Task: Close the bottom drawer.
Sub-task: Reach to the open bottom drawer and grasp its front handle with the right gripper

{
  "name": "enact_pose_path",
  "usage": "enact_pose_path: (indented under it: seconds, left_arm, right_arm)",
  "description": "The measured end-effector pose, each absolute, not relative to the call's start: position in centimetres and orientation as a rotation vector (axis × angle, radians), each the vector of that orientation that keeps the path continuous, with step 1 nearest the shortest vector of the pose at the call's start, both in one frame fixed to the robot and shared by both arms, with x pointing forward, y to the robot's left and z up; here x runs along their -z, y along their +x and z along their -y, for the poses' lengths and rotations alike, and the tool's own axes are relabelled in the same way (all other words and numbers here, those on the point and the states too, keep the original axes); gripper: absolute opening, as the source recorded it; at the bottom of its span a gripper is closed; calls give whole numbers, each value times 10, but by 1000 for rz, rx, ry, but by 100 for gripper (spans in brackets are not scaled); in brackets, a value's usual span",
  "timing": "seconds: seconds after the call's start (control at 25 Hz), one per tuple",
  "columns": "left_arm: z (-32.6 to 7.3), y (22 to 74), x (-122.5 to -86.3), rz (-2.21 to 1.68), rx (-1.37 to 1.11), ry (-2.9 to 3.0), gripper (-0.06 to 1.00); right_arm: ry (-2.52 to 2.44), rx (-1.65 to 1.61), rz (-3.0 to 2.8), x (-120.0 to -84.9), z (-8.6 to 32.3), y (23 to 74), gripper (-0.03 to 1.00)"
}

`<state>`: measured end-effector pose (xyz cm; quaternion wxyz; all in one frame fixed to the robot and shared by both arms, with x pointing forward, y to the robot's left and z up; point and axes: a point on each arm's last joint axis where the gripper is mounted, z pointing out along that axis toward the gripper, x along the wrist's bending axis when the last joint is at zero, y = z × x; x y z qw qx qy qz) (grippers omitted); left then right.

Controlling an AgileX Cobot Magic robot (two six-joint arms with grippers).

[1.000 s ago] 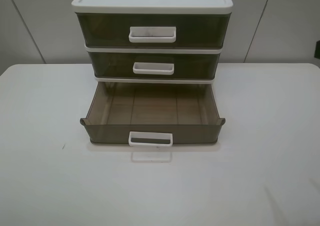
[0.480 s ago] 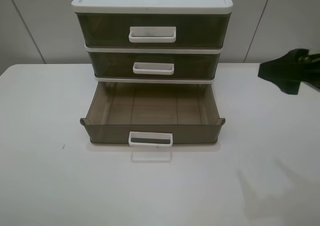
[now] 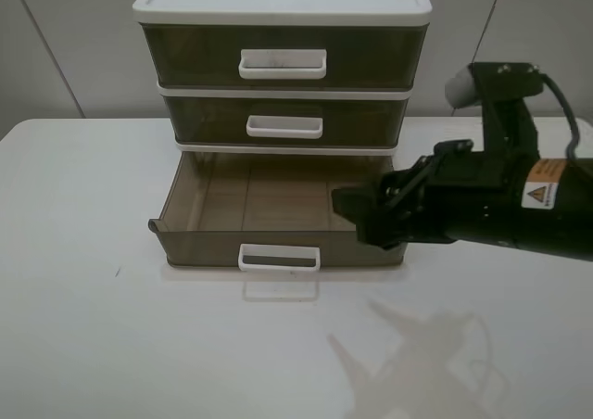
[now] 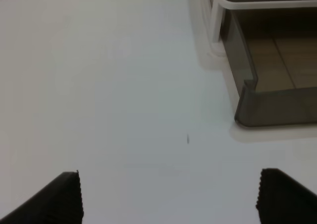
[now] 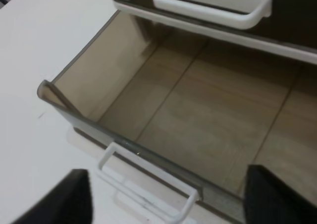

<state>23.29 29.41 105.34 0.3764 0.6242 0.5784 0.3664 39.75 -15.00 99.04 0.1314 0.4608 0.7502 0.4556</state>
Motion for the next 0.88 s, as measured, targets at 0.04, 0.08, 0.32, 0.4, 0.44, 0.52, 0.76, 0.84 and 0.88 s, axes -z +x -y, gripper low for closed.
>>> enact_pose_path:
  seconds: [0.04,0.08,0.32,0.4,0.44,0.52,0.76,0.84,0.88]
  left_arm:
    - [-294,233,-1053,-1479,-937,1597,72]
    - [-294,233,-1053,-1479,-937,1597,72]
    - [-294,233,-1053,-1479,-937,1597,72]
    - [-294,233,-1053,-1479,-937,1597,72]
    - [-294,233,-1053,-1479,-937,1597,72]
    - [-294,233,-1053,-1479,-937,1597,72]
    - [-294,233,-1053,-1479,-937,1597,72]
    - [-294,233,-1053,-1479,-937,1597,72]
    - [-294,233,-1053,-1479,-937,1597,72]
  right_arm:
    - [1345,-1317,-2193,-987,147,397,30]
    - [1348,-1308,-2205,-983,146,395,20]
    - [1310,-1217,-2271,-961,143,395,3]
    - [1253,-1206,-2296,-953,137,396,2]
    - [1221,-1196,-2316,-948,133,396,2]
    - [1174,-1205,-2331,-939,124,396,2]
    - [1034,-1294,-2316,-912,97,396,2]
    - [997,-1329,-2294,-903,91,397,2]
    - [982,-1332,-2294,-898,89,397,2]
